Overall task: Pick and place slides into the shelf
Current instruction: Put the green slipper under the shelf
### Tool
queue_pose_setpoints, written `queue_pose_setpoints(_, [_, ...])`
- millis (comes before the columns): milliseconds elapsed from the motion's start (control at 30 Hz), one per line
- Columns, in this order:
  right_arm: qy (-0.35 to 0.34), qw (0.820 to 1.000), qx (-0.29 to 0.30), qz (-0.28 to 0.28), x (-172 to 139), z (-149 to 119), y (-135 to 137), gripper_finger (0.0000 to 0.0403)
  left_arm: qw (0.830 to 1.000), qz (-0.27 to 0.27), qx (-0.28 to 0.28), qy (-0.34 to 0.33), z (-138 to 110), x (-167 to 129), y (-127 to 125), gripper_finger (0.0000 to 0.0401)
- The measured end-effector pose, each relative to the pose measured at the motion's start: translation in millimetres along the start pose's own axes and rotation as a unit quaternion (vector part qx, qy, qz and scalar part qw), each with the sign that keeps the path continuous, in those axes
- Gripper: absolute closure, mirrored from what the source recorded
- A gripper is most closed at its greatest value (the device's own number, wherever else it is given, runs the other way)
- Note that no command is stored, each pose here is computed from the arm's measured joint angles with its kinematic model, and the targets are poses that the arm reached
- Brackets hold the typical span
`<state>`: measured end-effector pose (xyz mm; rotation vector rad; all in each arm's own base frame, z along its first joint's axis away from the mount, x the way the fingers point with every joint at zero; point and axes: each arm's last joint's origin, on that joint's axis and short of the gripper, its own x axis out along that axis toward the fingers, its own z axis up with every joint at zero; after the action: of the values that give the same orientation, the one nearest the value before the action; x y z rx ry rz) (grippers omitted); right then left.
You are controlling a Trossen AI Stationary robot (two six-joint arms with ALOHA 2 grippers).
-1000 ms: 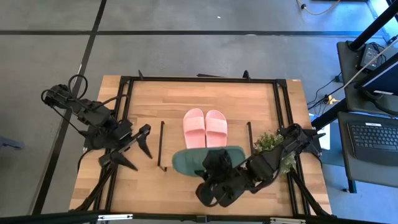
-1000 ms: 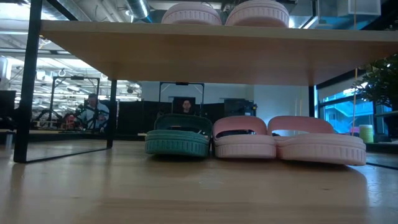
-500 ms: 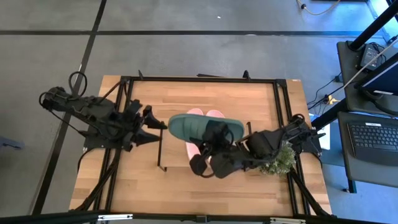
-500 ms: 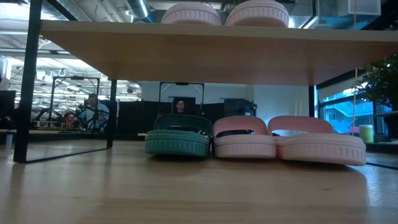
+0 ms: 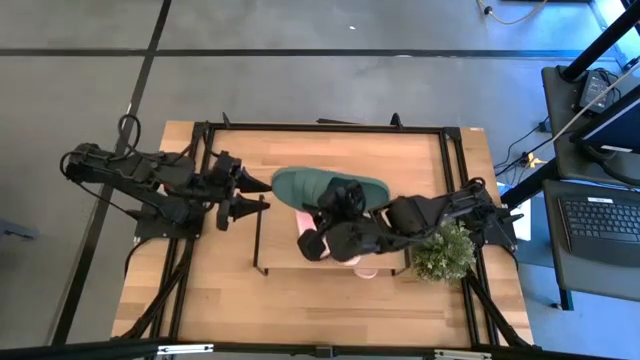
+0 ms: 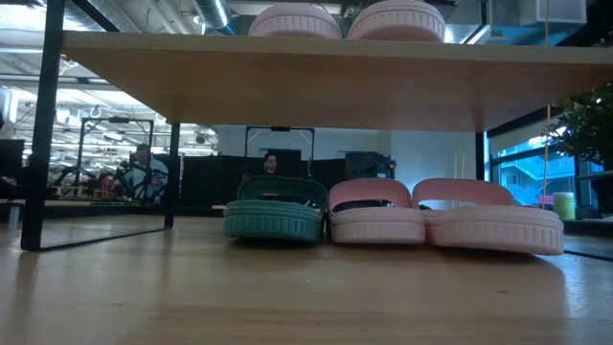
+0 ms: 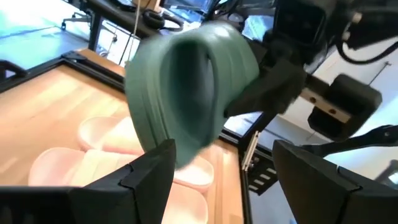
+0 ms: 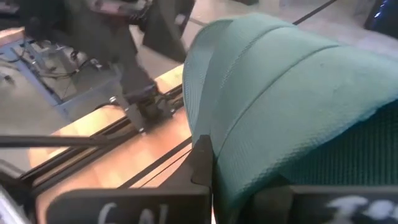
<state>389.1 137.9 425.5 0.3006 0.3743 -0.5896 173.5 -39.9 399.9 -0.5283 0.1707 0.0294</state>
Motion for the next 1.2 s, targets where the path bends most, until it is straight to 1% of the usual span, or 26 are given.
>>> queue_pose_setpoints(133, [-0.006, 1.000, -0.002, -0.012, 10.4, 7.7, -7.6, 0.0390, 1.000, -0.007, -0.002, 0.010, -1.6, 0.5, -0.6, 0.0142])
queue_pose_setpoints(300, [0.004, 1.000, -0.007, 0.003, 21.4, 15.5, -14.1, 0.0390, 1.000, -0.007, -0.008, 0.015, -2.4, 0.4, -0.1, 0.0142])
queue_pose_setpoints(367, [-0.001, 1.000, -0.013, 0.005, 23.5, 18.0, -15.0, 0.0390, 1.000, 0.003, -0.006, 0.018, -3.4, 0.4, 1.1, 0.0142])
queue_pose_setpoints(467, [-0.010, 1.000, -0.021, 0.009, 26.6, 22.3, -16.1, 0.0390, 0.999, 0.032, -0.001, 0.023, -6.0, 0.1, 4.3, 0.0142])
queue_pose_setpoints(600, [-0.009, 1.000, -0.019, 0.018, 30.3, 25.8, -18.4, 0.0390, 0.998, 0.063, 0.003, 0.012, -6.4, -0.2, 6.8, 0.0142])
queue_pose_setpoints(800, [-0.008, 0.999, -0.025, 0.021, 30.1, 26.0, -18.1, 0.0390, 0.997, 0.077, 0.013, 0.008, -5.3, 0.3, 9.9, 0.0142])
queue_pose_setpoints(967, [-0.011, 0.999, -0.020, 0.032, 28.7, 26.5, -15.5, 0.0388, 0.993, 0.113, 0.015, 0.000, -3.5, 0.7, 17.0, 0.0142])
queue_pose_setpoints(1200, [-0.009, 0.999, -0.023, 0.041, 24.1, 23.4, -11.2, 0.0390, 0.992, 0.124, 0.016, -0.011, -0.1, 1.4, 20.8, 0.0142])
